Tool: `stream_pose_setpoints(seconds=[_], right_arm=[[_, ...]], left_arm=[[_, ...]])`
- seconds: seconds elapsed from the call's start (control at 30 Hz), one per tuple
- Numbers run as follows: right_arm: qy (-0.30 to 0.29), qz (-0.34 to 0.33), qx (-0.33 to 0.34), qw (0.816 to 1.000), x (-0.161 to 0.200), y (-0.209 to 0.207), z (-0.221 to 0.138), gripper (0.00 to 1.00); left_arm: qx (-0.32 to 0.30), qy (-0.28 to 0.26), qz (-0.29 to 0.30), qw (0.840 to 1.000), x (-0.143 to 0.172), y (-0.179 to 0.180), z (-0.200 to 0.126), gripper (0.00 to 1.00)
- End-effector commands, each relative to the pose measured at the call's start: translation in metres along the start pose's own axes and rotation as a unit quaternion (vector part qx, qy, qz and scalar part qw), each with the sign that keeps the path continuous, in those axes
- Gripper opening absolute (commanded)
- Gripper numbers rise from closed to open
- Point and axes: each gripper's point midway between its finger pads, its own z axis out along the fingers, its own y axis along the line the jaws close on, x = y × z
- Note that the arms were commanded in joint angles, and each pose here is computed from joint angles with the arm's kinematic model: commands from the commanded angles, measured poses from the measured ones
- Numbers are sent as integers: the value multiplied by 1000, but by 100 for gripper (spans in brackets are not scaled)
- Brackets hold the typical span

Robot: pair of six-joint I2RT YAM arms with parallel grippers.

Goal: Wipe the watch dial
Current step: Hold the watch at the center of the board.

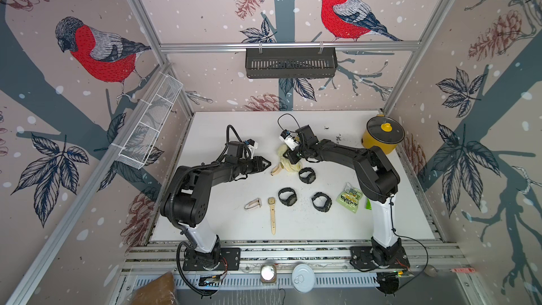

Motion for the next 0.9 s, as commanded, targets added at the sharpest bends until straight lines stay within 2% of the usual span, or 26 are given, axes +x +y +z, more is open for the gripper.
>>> stream_pose_setpoints(seconds=[0.0,0.17,0.37,0.53,0.87], right_arm=[[-20,4,-14,1000,-18,6,-4,5],[-15,17,-20,1000,-17,4,2,5],[-43,76,-17,996,-24,-21,-28,5],[-56,86,3,995,-30,-40,-53,5],[-24,51,18,998,-22,-32,-56,5]], left_arm=[[-7,3,30,1000,0,-9,-1,43],[12,46,69,996,21,-33,18,40],[-7,74,62,995,40,-20,35,41],[-16,71,64,995,37,-15,41,43],[-33,74,41,996,27,6,52,44]])
